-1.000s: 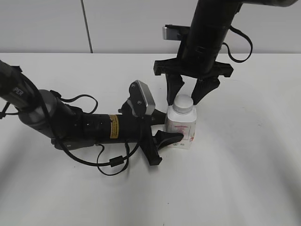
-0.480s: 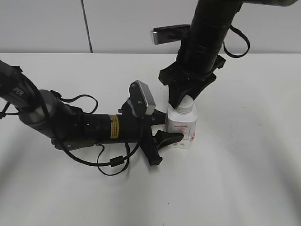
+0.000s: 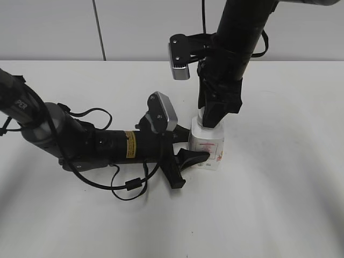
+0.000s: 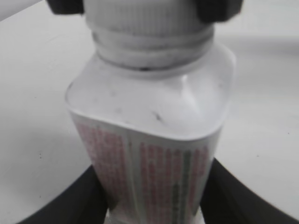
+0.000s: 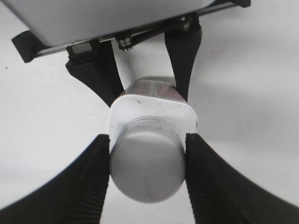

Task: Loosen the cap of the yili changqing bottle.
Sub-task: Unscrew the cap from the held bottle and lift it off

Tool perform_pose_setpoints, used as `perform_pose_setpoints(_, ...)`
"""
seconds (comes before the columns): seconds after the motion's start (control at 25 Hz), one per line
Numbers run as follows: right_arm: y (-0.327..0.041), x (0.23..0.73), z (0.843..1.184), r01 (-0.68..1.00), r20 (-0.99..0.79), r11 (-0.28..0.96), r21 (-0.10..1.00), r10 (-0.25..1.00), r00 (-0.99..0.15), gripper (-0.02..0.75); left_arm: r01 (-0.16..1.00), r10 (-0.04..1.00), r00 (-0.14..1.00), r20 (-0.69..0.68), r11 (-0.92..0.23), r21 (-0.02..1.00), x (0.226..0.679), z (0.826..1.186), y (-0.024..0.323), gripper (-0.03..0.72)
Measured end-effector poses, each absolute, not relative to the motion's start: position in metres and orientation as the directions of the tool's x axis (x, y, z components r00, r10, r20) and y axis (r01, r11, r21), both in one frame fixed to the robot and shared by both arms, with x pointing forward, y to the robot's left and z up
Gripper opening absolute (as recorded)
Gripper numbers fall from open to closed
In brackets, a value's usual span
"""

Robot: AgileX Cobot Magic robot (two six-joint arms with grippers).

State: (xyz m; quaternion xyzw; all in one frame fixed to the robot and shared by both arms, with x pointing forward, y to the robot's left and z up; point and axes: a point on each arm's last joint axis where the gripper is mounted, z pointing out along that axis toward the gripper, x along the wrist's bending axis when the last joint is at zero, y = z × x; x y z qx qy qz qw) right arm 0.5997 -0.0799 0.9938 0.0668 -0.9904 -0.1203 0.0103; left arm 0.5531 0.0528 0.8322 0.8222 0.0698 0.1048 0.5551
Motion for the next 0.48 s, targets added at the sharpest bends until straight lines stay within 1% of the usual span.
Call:
perform_pose_setpoints(0.08, -0.0797, 0.5996, 0.9938, -0.142, 0.002, 0.96, 0.241, -0.147, -0.989, 0.389, -0.002, 0.231, 0.968, 0.095, -0.374, 0.927, 0.5531, 0.8322, 0.0528, 0.358)
perform_pose_setpoints(0.16, -0.079, 0.5993, 0.994, -0.118, 0.01, 0.961, 0.25, -0.125, -0.992, 0.391, -0.002, 0.231, 0.968, 0.095, -0.374, 0.927, 0.5531, 0.8322, 0.0528, 0.357)
perform_pose_setpoints(0.2, -0.0789, 0.5993, 0.994, -0.088, 0.018, 0.964, 0.25, -0.096, -0.995, 0.41, -0.002, 0.231, 0.968, 0.095, -0.374, 0.927, 0.5531, 0.8322, 0.0528, 0.356)
perform_pose_setpoints(0.24, -0.0789, 0.5992, 0.994, -0.054, 0.027, 0.967, 0.25, -0.063, -0.998, 0.458, -0.002, 0.231, 0.968, 0.095, -0.374, 0.927, 0.5531, 0.8322, 0.0528, 0.356)
perform_pose_setpoints(0.32, -0.0787, 0.5994, 0.9933, -0.001, 0.042, 0.969, 0.248, -0.012, -0.999, 0.579, -0.002, 0.231, 0.968, 0.095, -0.374, 0.927, 0.5531, 0.8322, 0.0528, 0.356)
perform_pose_setpoints(0.36, -0.0785, 0.5993, 0.9933, 0.02, 0.048, 0.968, 0.249, 0.008, -0.999, 0.617, -0.002, 0.231, 0.968, 0.095, -0.374, 0.927, 0.5531, 0.8322, 0.0528, 0.356)
perform_pose_setpoints(0.4, -0.0785, 0.5993, 0.9933, 0.034, 0.052, 0.968, 0.249, 0.021, -0.998, 0.629, -0.002, 0.231, 0.968, 0.095, -0.374, 0.927, 0.5531, 0.8322, 0.0528, 0.356)
perform_pose_setpoints(0.48, -0.0786, 0.599, 0.9944, 0.048, 0.054, 0.967, 0.25, 0.035, -0.998, 0.615, -0.002, 0.231, 0.968, 0.095, -0.374, 0.927, 0.5531, 0.8322, 0.0528, 0.356)
